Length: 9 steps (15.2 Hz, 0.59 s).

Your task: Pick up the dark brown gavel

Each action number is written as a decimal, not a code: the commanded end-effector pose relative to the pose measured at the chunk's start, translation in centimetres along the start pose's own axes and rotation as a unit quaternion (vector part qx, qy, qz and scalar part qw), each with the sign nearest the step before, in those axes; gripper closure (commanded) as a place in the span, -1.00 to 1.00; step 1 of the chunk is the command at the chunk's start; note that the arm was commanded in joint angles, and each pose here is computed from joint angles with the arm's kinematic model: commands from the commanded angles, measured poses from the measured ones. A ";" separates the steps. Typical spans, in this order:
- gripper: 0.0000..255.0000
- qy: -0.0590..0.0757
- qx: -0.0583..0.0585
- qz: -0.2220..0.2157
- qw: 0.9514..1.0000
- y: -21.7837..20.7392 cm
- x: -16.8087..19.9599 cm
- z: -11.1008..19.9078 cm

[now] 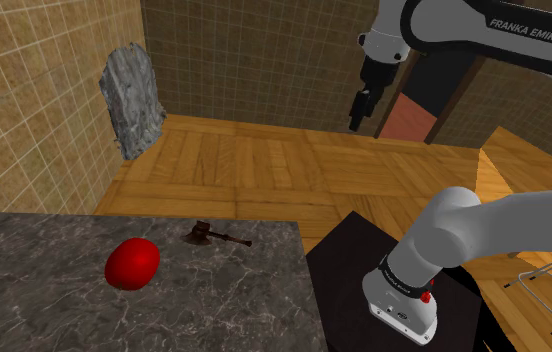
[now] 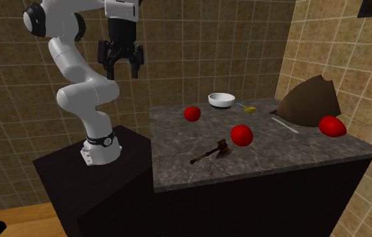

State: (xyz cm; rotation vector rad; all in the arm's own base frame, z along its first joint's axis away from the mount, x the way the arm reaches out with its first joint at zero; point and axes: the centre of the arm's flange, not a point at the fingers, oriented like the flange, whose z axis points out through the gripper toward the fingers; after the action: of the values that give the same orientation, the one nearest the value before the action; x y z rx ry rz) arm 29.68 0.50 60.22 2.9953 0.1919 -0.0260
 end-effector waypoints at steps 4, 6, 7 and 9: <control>-1.00 0.004 0.003 -0.026 1.000 -1.8 2.0 2.7; -1.00 0.006 0.006 -0.043 0.999 -3.0 3.3 4.6; -1.00 0.007 0.007 -0.051 0.999 -3.7 4.0 5.5; -1.00 0.010 0.009 -0.068 0.998 -5.0 5.2 7.3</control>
State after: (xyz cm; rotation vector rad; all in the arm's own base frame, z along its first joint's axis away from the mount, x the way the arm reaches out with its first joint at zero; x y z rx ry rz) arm 33.23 4.49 53.08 2.9956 0.3726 -0.0176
